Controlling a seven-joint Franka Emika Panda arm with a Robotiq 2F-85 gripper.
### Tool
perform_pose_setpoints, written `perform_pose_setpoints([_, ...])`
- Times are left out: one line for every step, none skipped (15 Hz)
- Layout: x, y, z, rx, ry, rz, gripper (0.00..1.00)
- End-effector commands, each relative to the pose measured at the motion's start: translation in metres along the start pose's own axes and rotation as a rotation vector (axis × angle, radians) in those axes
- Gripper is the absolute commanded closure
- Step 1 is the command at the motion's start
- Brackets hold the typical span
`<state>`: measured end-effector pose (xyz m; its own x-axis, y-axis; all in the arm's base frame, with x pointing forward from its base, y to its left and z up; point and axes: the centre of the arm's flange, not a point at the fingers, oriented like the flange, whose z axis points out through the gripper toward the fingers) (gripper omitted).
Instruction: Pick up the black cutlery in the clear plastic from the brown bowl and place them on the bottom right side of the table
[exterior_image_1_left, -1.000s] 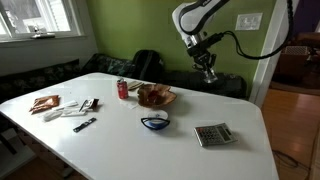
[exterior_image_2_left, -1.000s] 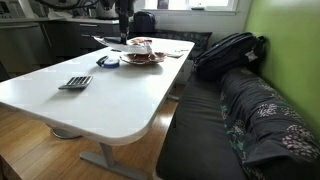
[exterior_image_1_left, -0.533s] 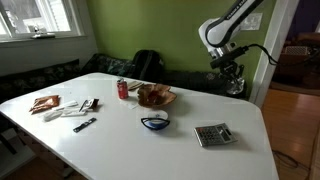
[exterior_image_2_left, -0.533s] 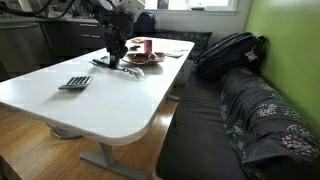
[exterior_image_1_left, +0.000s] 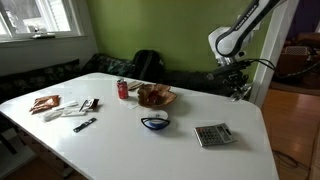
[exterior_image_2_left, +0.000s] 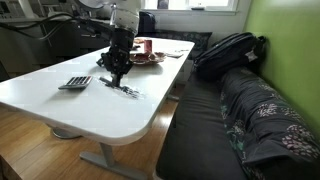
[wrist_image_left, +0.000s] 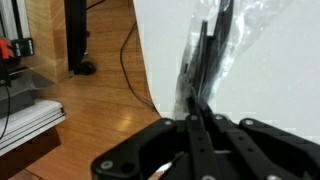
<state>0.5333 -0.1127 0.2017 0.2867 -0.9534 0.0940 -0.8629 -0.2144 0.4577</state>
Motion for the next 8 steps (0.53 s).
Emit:
perform_pose_setpoints([0.0,0.007,0.024,0.017,-0.047,-0.065,0.99])
perform_pose_setpoints([-0.002,0.009,0.028,-0.004,-0.057,-0.102,0.99])
perform_pose_setpoints([-0.003,0.011,0.033,-0.035,-0.056,-0.123,0.99])
perform_pose_setpoints([-0.003,0.012,0.038,-0.048,-0.061,-0.139,0.99])
perform_pose_setpoints([-0.004,0.016,0.043,-0.059,-0.066,-0.152,0.99])
perform_pose_setpoints([-0.004,0.016,0.046,-0.065,-0.069,-0.149,0.99])
perform_pose_setpoints([-0.005,0.014,0.049,-0.074,-0.069,-0.154,0.99])
perform_pose_setpoints([-0.006,0.013,0.051,-0.08,-0.071,-0.156,0.71])
